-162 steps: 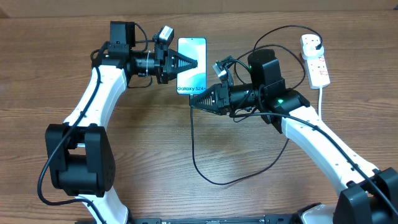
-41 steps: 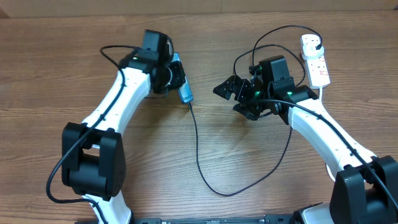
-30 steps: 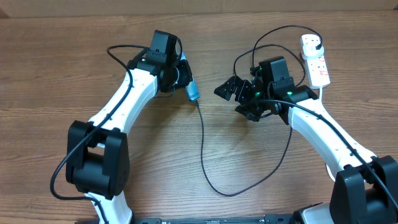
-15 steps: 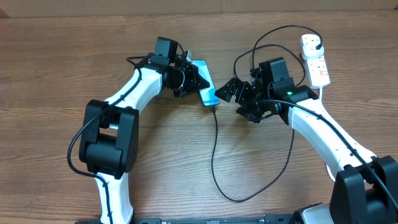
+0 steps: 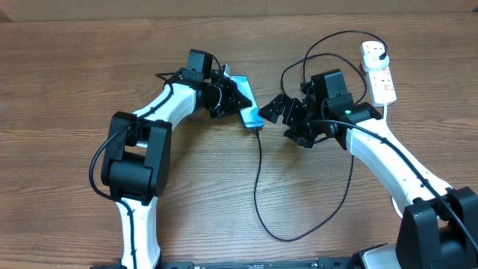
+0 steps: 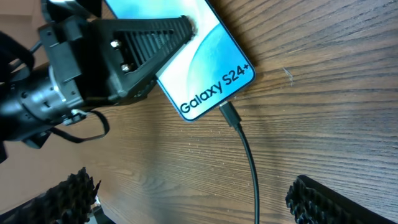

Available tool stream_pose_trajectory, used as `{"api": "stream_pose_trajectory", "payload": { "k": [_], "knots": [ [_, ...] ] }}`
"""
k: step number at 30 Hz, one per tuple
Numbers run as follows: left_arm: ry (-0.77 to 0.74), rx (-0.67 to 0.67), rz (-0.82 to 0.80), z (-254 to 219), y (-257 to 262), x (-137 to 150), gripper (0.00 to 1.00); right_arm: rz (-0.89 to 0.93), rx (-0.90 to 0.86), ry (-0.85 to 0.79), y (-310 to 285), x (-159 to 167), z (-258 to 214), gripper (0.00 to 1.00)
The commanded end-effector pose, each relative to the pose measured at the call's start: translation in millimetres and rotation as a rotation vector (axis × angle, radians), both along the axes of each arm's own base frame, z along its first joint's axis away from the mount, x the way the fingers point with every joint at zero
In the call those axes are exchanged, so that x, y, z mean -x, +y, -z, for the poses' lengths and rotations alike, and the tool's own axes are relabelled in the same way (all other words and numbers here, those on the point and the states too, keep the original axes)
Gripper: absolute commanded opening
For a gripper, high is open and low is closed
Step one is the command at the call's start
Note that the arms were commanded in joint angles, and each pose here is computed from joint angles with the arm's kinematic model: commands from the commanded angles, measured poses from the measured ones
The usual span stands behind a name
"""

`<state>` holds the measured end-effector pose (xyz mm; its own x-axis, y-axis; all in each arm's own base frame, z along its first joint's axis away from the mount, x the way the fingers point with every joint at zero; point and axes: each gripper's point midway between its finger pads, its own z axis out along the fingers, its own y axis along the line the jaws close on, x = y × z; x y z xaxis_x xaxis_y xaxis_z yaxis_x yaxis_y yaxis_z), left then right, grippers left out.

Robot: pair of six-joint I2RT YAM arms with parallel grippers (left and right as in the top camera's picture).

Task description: Plug charger to phone and switch on socket

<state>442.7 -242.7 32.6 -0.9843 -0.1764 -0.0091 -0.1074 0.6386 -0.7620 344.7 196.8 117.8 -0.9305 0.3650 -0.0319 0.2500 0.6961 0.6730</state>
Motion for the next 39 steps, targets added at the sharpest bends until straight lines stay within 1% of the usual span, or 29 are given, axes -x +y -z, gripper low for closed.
{"api": "stream_pose_trajectory", "payload": {
  "k": [1,7,12,16,21,27,30,34,39],
  "knots": [
    [0.004,0.026,-0.007,0,1,-5,0.10,-0.003,0.003,-0.014,0,-4,-2,0.99],
    [-0.012,-0.025,-0.035,6,7,-10,0.11,-0.003,0.005,-0.009,0,-3,-2,0.99],
    [-0.026,-0.028,-0.023,6,7,-10,0.14,-0.003,0.005,-0.009,0,-3,-2,0.99],
    [-0.021,-0.060,-0.038,10,12,-11,0.15,-0.003,0.005,-0.009,0,-3,-2,0.99],
    [-0.002,-0.083,-0.045,14,15,-8,0.21,-0.006,0.007,-0.007,-1,-3,-1,0.99],
    [0.002,-0.087,-0.048,15,16,-8,0.24,-0.025,0.015,-0.020,-1,-2,-1,0.99],
    [0.019,-0.136,-0.067,22,24,-6,0.26,-0.025,0.014,-0.020,-1,-2,-1,0.99],
    [0.060,-0.259,-0.113,37,44,-1,0.28,-0.025,0.016,-0.015,-1,-1,0,0.99],
    [0.075,-0.272,-0.133,38,55,-2,0.29,-0.025,0.016,-0.015,-1,-1,0,0.99]
  ]
}}
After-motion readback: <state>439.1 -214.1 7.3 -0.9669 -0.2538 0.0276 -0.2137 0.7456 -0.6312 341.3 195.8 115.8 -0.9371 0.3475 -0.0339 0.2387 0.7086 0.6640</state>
